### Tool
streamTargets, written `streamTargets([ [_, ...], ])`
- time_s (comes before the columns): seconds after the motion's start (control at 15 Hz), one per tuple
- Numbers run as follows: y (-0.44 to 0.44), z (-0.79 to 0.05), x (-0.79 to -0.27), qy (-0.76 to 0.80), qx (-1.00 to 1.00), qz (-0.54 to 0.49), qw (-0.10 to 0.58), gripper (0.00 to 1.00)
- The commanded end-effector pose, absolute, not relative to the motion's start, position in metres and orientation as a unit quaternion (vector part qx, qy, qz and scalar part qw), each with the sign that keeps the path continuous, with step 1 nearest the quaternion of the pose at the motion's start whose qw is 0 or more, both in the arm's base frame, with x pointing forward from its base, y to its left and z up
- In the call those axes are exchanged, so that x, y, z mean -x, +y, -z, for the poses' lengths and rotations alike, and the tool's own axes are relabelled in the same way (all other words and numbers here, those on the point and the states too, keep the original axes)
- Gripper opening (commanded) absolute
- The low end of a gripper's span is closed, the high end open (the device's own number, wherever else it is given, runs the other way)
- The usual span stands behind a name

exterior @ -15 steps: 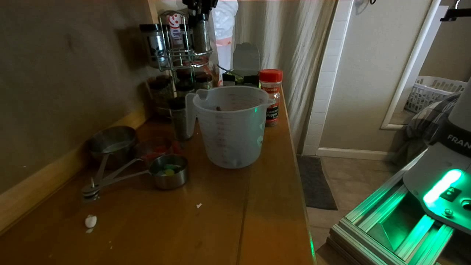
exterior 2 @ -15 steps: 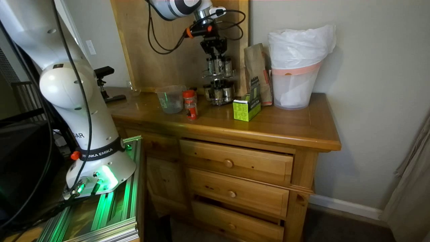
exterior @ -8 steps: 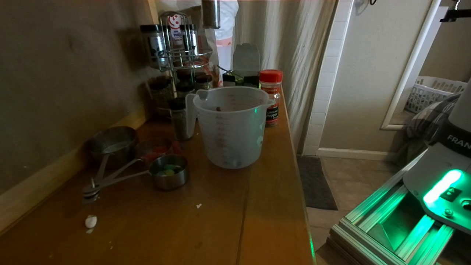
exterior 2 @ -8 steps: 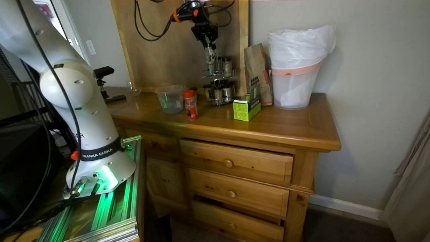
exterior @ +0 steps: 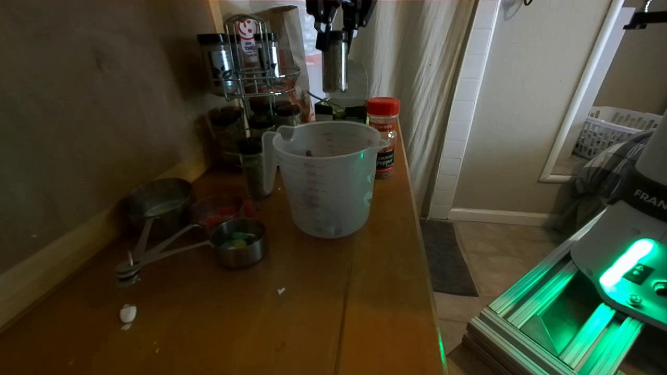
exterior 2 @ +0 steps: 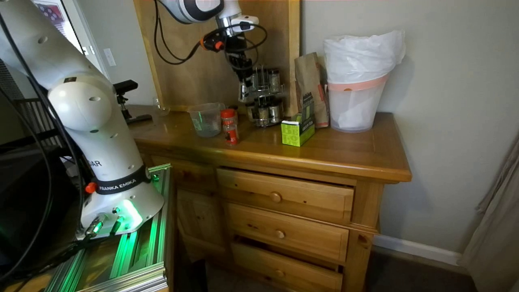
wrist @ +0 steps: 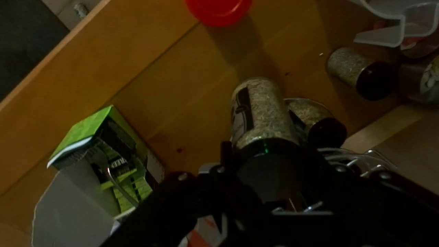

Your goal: Remove one bottle from the top rack

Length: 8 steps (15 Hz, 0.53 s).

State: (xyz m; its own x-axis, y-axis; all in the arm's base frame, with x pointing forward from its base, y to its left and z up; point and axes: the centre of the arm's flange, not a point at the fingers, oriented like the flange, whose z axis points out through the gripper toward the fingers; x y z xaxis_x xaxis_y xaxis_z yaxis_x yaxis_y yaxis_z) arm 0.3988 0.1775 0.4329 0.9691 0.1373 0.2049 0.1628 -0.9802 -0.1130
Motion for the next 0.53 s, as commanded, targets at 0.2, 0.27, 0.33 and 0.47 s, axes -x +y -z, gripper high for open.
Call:
streamTargets([
  [0.2,0.174,-0.412,-0.395,-0.033,0.992,0.086,0.085,0.25],
  [0.27,0.176,-0.411,-0.397,-0.032,0.992,0.095,0.078,0.25],
  [0.33,0.173,-0.404,-0.407,-0.017,0.993,0.095,0.065,0.25],
  [0.47,0.166,-0.390,-0.423,-0.008,0.993,0.103,0.058,0.25],
])
